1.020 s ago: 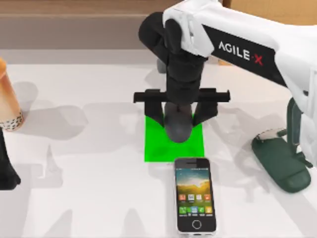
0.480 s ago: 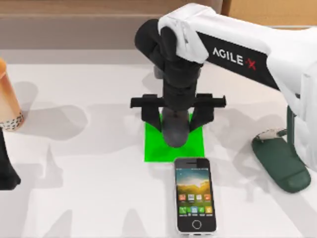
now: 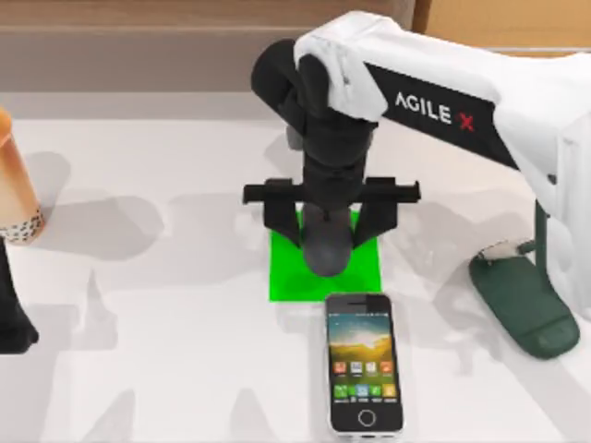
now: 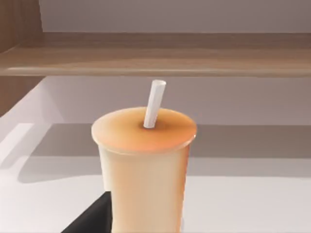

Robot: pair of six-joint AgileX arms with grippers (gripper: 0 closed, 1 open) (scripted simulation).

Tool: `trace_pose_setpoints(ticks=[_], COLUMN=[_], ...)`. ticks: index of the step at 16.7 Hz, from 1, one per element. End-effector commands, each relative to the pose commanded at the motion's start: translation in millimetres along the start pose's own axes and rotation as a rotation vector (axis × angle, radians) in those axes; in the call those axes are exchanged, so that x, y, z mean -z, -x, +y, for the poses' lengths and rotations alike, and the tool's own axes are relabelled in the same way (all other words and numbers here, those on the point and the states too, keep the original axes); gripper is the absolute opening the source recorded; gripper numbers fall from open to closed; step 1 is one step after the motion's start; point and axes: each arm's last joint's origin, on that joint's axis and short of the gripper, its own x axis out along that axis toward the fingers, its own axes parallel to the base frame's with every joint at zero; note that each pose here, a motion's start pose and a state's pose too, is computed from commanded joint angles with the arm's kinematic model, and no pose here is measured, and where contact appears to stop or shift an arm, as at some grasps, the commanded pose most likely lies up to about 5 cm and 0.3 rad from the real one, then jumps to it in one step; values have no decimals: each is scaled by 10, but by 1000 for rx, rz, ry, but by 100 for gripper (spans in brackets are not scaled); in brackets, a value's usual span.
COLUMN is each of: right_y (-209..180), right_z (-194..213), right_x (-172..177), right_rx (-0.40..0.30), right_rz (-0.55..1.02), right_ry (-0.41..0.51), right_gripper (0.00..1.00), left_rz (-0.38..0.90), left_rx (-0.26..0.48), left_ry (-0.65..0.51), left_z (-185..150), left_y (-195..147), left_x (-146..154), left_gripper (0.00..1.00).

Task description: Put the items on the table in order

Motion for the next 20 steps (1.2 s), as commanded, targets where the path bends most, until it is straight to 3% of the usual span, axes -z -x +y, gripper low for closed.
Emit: trace_pose_setpoints(ticks=[10, 20], right_y=[0, 8], right_z=[0, -7], right_x=[0, -5], right_rx=[0, -1], right_rz=[0, -2], right_ry=[0, -2], right_gripper=[98, 100], left_rz=[0, 0], left_rx=[0, 0], left_ry=[0, 0], left_z=[0, 0], left_y=[0, 0], left_x=[0, 0], left_gripper=[100, 100])
